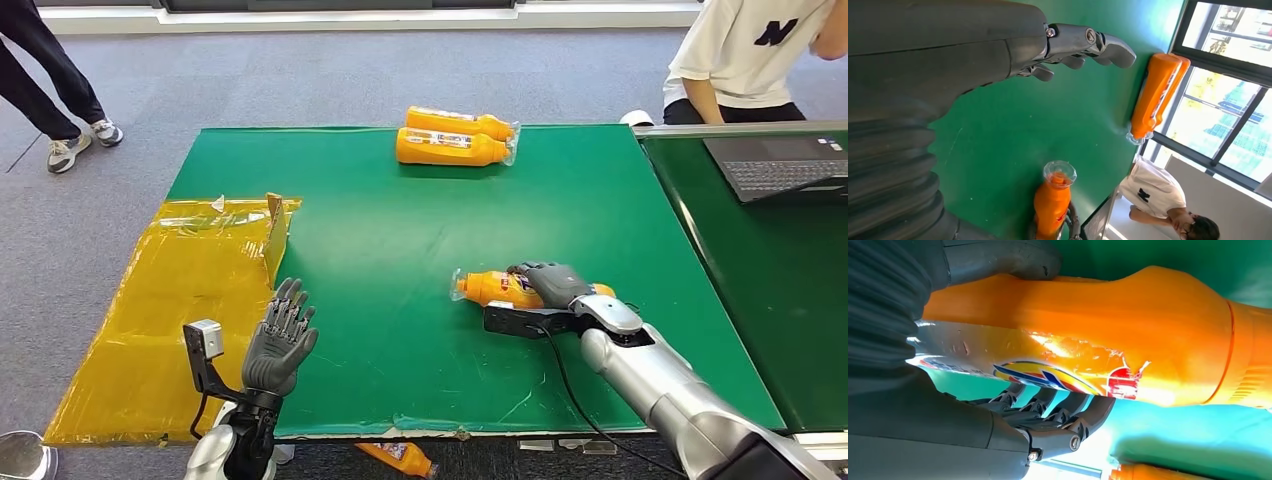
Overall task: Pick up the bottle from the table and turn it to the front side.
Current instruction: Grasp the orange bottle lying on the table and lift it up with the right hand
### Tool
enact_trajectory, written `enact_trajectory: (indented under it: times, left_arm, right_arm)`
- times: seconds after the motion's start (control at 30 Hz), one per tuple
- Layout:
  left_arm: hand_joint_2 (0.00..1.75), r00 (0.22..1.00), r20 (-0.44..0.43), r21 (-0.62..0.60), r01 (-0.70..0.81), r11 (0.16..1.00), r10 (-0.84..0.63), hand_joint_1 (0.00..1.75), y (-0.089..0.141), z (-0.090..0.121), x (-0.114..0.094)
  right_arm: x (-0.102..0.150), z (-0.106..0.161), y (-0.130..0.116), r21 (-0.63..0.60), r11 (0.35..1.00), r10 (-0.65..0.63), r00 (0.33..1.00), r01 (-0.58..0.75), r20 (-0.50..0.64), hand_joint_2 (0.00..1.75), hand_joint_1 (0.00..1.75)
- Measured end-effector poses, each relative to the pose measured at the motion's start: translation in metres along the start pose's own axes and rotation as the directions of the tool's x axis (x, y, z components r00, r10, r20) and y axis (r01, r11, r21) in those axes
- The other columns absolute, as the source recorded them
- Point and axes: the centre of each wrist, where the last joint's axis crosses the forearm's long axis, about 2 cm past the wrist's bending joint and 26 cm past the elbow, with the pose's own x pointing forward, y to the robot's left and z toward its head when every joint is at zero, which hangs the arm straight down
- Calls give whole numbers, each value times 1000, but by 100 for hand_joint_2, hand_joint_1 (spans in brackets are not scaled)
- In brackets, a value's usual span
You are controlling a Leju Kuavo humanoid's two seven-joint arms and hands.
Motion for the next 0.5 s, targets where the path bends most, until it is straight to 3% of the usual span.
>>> enact_trajectory:
  times: [0.5]
  left_arm:
    - [175, 1000, 4, -3, 4, 1000, -4, 0, 0, 0, 1]
  right_arm:
    - [8, -3, 2, -8, 1000, -5, 1000, 5, 11, 175, 175]
